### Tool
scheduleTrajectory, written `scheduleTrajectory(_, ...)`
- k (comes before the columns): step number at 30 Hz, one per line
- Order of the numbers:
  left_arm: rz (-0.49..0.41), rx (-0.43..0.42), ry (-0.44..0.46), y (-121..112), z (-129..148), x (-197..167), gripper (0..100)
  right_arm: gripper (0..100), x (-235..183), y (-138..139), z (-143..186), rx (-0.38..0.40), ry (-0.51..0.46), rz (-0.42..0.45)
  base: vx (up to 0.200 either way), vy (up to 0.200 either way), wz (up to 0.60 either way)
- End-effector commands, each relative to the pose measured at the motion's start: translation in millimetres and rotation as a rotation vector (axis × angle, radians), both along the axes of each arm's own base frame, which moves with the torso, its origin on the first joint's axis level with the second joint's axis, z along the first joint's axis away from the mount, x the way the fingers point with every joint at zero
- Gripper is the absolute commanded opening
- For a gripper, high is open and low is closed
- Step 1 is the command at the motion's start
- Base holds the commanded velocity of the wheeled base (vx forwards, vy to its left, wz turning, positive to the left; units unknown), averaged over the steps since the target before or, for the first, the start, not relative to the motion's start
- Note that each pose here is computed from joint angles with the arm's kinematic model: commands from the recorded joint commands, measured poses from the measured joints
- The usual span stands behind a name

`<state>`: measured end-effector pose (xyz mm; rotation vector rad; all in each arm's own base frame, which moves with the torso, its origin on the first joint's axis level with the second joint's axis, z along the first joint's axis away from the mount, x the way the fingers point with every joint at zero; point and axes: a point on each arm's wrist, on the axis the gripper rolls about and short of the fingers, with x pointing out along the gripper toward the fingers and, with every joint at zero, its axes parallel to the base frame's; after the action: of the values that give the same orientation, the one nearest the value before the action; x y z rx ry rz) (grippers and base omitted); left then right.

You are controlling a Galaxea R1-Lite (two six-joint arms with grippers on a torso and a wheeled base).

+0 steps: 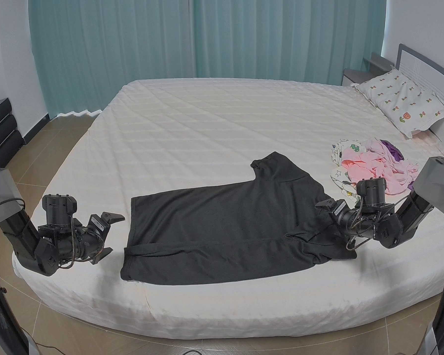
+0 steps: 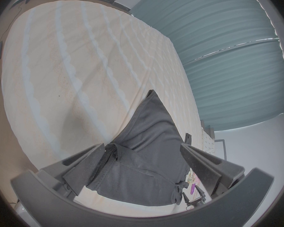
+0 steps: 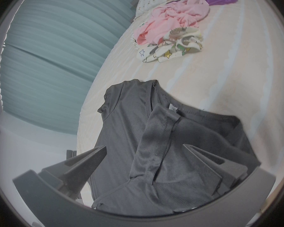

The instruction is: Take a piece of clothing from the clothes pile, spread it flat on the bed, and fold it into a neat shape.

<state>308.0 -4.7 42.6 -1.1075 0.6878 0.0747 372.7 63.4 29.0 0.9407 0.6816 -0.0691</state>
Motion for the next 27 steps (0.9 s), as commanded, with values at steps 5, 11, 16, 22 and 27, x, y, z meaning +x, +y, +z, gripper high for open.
scheduleTrajectory(5, 0.010, -0.011, -0.010, 4, 3, 0, 100, 100, 14, 9, -26, 0.006, 0.000, -0.026, 0.000, 0.000, 0.00)
scheduleTrajectory(11, 0.010, -0.011, -0.010, 4, 3, 0, 100, 100, 19, 12, -33, 0.008, -0.015, -0.023, 0.000, 0.000, 0.00)
scheduleTrajectory(16, 0.010, -0.011, -0.007, 4, 2, 0, 100, 0, 23, 14, -39, 0.001, -0.056, -0.043, 0.000, 0.000, 0.00)
scheduleTrajectory(22, 0.008, -0.011, -0.008, 4, 3, 0, 100, 0, 22, 15, -44, -0.010, -0.057, -0.044, 0.000, 0.000, 0.00)
scheduleTrajectory(27, 0.008, -0.011, -0.004, 4, 1, 0, 100, 0, 19, 14, -36, -0.008, -0.067, -0.047, 0.000, 0.000, 0.00)
